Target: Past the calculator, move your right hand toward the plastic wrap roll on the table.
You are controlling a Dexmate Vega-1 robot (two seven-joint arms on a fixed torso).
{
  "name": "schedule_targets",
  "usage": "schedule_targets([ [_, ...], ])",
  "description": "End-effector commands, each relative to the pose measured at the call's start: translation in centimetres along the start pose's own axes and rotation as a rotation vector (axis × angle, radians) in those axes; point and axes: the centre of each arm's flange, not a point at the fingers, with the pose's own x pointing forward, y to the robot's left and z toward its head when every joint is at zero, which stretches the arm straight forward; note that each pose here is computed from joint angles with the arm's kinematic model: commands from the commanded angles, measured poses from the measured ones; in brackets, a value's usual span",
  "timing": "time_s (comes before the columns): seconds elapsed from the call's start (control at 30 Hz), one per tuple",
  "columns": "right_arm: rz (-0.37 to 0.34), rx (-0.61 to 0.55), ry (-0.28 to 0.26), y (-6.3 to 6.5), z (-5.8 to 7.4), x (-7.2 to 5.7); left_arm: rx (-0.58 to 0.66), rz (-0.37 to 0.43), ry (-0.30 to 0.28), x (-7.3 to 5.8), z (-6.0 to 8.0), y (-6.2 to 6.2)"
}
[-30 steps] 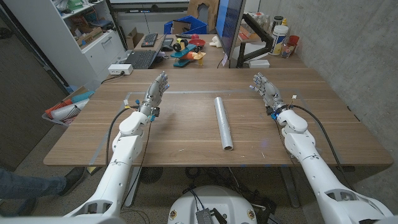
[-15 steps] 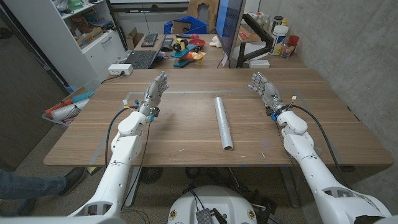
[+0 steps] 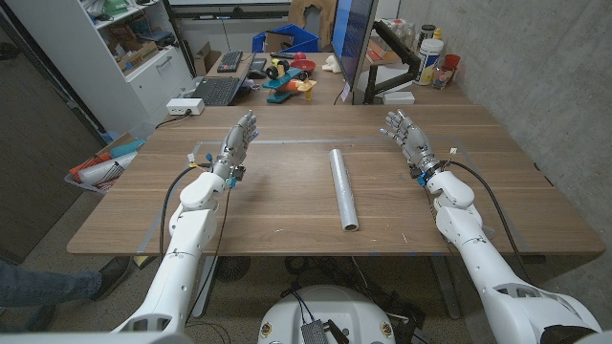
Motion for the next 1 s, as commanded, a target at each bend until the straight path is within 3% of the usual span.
schedule_targets([
  [0.03,0.031,-0.050,-0.013,0.1,0.8,0.0,0.005,0.005,0.004,-0.4,0.0,-0.2],
  [1.0,0.058,-0.120,-0.088,1.4,1.5,0.1,0.017,-0.014,-0.005,0.1,1.0,-0.7],
])
